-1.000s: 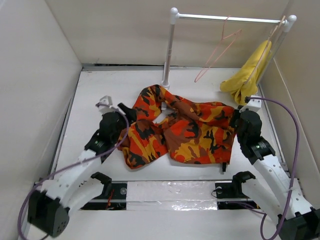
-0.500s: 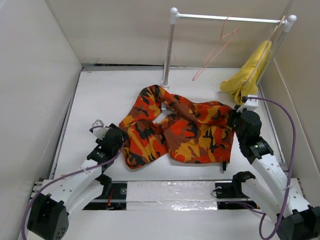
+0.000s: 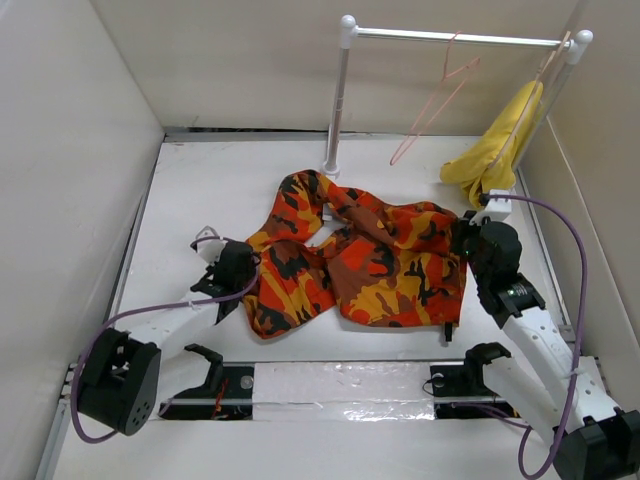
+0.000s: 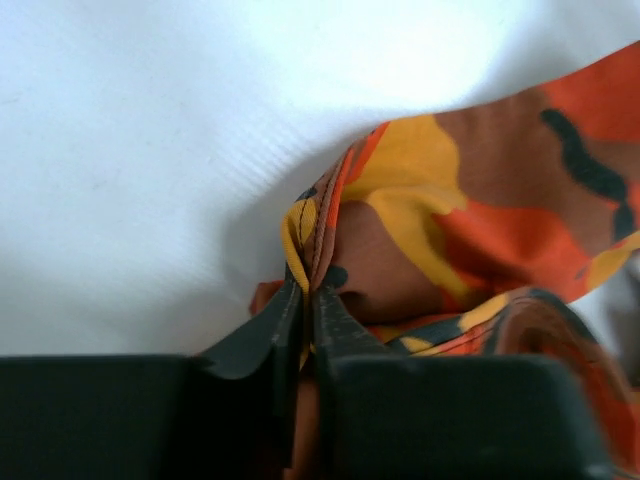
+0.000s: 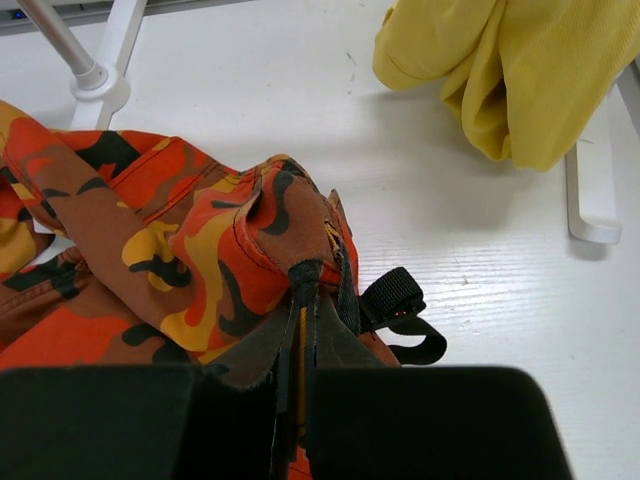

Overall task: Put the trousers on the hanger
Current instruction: Flatten out the trousers at the center of the board.

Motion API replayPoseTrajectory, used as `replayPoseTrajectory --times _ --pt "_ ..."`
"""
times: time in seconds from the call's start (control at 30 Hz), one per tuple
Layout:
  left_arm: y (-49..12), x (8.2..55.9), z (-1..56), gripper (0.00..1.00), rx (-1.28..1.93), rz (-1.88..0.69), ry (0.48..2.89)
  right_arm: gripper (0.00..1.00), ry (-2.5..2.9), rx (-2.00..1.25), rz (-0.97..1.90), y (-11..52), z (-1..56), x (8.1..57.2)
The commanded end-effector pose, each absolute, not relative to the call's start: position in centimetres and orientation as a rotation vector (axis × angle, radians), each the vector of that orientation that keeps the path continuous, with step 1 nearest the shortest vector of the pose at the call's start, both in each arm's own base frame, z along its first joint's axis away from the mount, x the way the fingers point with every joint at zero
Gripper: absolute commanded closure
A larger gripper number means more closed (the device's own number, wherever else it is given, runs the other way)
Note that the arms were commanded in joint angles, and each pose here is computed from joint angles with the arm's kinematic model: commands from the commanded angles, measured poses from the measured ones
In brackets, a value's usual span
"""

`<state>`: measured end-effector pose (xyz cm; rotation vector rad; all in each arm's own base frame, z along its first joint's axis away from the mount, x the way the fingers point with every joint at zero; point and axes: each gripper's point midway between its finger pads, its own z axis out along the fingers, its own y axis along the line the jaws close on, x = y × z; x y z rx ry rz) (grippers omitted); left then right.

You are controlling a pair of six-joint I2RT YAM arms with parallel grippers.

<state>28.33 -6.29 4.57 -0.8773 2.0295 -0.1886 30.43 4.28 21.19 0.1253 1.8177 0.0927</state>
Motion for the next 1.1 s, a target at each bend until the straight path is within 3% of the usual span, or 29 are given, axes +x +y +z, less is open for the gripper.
replayPoseTrajectory --times 0.0,0.23,0.37,0.67,0.73,0.9,1.07 --pt "-7.0 30.9 9.0 1.0 -0.88 -0.272 1.911 1.0 1.718 0.114 0.123 4.6 23.9 31.2" --pt "-5.9 31.4 23.8 1.0 -0.8 -0.373 1.643 1.0 1.685 0.141 0.141 4.5 25.5 31.1" --pt "-4.4 29.2 30.2 1.0 -0.765 -0.361 1.578 1.0 1.653 0.166 0.146 4.1 27.5 30.7" --pt "-0.8 27.3 39.8 1.0 -0.717 -0.218 1.424 1.0 1.574 0.175 0.127 2.7 31.0 27.2" --pt "-1.0 28.0 39.6 1.0 -0.696 -0.184 1.454 1.0 1.554 0.183 0.126 2.4 31.5 26.6" --pt "-0.7 31.5 32.8 1.0 -0.73 -0.063 1.588 1.0 1.6 0.209 0.104 2.3 29.6 28.0" --pt "2.9 36.7 25.8 1.0 -0.802 -0.205 1.698 1.0 1.671 0.289 -0.004 0.6 27.3 32.1"
